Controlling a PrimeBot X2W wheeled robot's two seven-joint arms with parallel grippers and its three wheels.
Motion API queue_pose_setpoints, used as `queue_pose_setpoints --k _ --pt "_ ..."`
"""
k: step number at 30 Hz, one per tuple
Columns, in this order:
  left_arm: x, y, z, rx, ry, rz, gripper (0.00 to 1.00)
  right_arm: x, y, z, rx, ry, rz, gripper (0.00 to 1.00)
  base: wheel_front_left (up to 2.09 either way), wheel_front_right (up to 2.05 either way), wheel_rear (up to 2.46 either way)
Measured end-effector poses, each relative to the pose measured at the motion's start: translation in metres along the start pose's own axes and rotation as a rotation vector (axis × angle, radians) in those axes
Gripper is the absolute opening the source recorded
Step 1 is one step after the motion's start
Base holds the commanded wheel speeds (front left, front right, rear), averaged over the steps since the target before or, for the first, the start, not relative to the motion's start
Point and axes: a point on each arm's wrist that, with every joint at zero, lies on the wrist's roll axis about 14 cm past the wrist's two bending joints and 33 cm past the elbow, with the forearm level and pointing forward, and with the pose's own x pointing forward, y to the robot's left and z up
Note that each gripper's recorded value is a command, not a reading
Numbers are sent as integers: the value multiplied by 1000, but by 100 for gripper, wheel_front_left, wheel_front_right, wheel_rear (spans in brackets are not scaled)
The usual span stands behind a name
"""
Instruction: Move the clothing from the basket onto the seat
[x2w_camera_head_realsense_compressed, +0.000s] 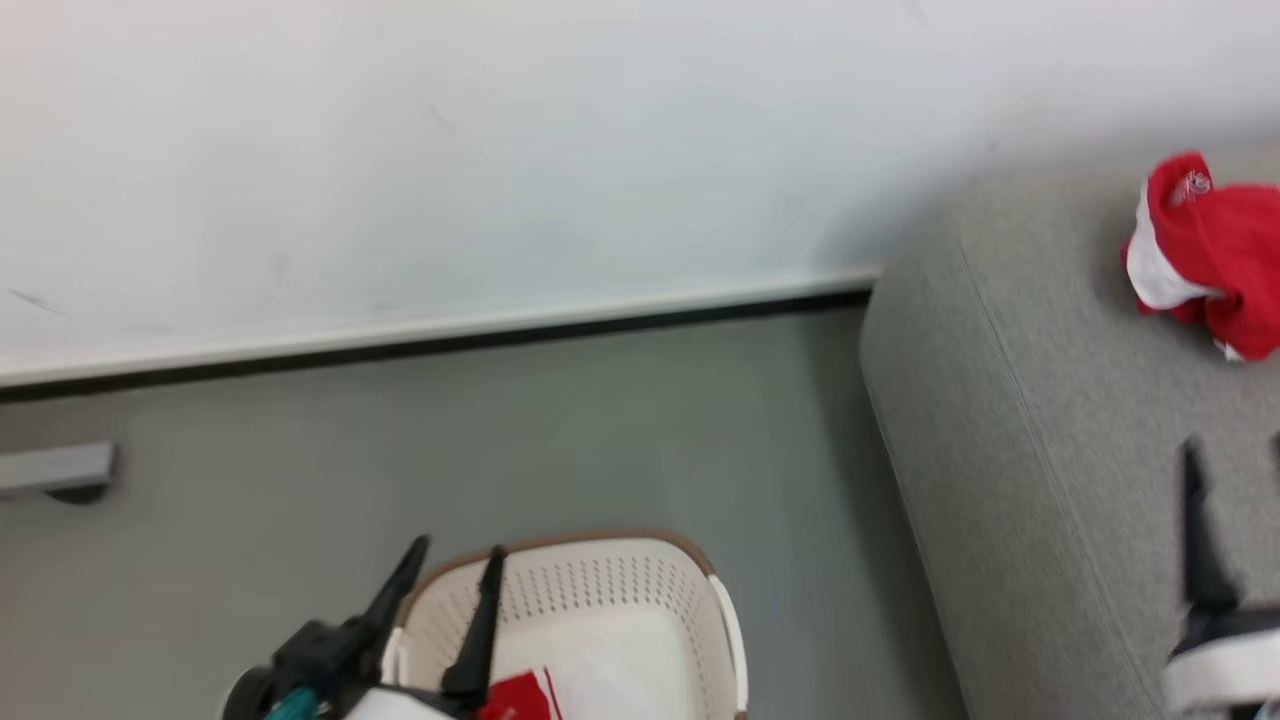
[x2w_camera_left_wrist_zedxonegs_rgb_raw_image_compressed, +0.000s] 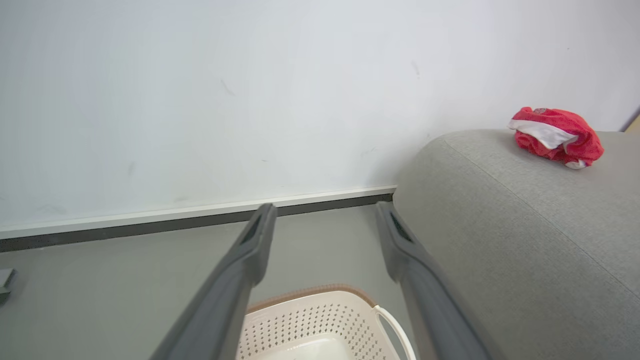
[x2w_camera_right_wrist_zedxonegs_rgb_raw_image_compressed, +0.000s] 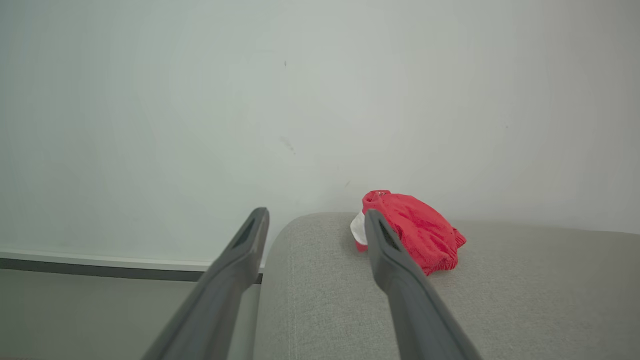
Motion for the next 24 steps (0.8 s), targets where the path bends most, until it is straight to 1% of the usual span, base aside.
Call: queue_pose_setpoints --k 4,7,9,12,15,19,24 --pt "-27 26 14 20 -37 108 100 -30 44 -3 65 -2 63 100 0 0 0" --pt "-52 43 16 19 -44 186 100 -50 75 -4 97 6 124 100 0 0 0" --pt "-66 53 18 28 -54 234 100 -60 99 -7 84 18 200 100 0 0 0" --pt "-84 67 18 36 -57 289 100 -65 120 -5 112 14 247 100 0 0 0" --pt "-98 73 15 29 -56 325 100 -68 129 -3 127 11 266 100 0 0 0" --pt "-108 74 15 28 -64 342 100 -67 126 0 140 -2 252 100 0 0 0" --pt "-113 78 19 21 -86 359 100 -72 125 -7 175 24 242 100 0 0 0"
